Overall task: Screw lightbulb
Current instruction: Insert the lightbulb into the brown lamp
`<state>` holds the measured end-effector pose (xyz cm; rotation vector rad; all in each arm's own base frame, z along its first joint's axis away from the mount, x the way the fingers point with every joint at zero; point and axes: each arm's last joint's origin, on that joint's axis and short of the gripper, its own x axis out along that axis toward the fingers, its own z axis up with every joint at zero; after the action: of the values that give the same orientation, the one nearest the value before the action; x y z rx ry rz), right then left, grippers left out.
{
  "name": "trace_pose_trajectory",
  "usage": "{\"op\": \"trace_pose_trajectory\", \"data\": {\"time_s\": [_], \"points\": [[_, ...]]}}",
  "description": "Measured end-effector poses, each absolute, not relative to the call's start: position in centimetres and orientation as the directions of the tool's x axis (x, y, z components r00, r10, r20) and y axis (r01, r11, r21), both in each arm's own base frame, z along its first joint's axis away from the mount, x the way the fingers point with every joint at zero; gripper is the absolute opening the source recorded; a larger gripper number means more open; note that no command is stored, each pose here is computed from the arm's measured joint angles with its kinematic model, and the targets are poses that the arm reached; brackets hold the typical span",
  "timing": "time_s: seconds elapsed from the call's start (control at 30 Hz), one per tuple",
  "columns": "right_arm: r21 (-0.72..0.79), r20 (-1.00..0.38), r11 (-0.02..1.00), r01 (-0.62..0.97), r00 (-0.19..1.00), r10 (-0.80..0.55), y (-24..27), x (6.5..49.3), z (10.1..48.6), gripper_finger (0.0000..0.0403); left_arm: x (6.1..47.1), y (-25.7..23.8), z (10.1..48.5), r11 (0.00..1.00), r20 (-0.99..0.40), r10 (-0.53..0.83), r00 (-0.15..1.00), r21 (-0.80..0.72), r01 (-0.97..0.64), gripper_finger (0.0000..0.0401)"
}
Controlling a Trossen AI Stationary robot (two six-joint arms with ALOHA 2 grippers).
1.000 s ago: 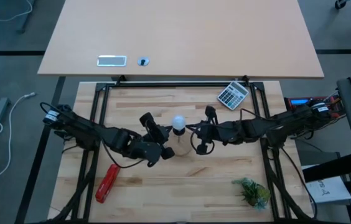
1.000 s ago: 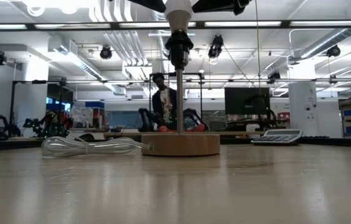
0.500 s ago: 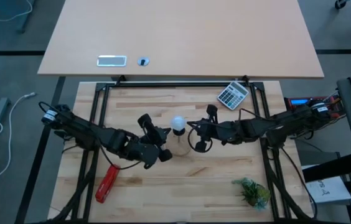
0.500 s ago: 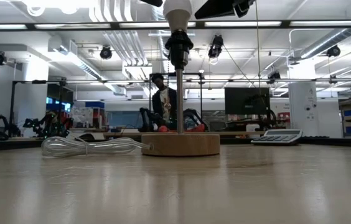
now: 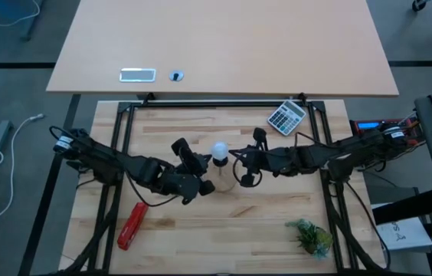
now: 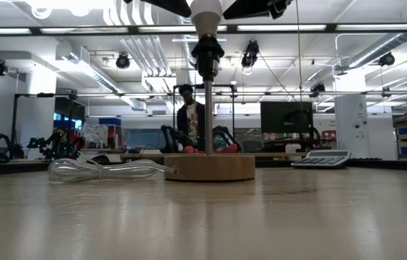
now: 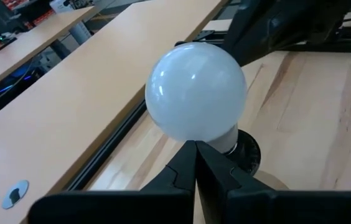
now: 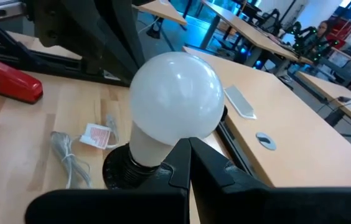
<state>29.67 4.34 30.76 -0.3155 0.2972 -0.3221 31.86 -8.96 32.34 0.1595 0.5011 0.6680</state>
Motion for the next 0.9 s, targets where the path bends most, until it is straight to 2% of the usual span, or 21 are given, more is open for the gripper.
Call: {"op": "trace_pose_trajectory", "data": {"time_s": [0.33,0.63,0.9], "points": [[-0.300,-0.262,0.941,0.156,0.935,-0.238,4.9,29.7,30.6,0.0000,31.9,-8.6,32.3,0.759,-0.385,0.651,0.654,0.312,-0.571,0.0000],[-0.343,-0.278,0.899,0.272,0.885,-0.374,4.4,29.2,30.5,0.0000,30.7,-9.9,32.9,0.787,-0.384,0.617,0.687,0.311,-0.533,0.0000],[-0.356,-0.266,0.885,0.300,0.875,-0.404,3.4,29.3,30.6,0.0000,30.8,-10.4,33.1,0.796,-0.369,0.605,0.705,0.286,-0.533,0.0000]]}}
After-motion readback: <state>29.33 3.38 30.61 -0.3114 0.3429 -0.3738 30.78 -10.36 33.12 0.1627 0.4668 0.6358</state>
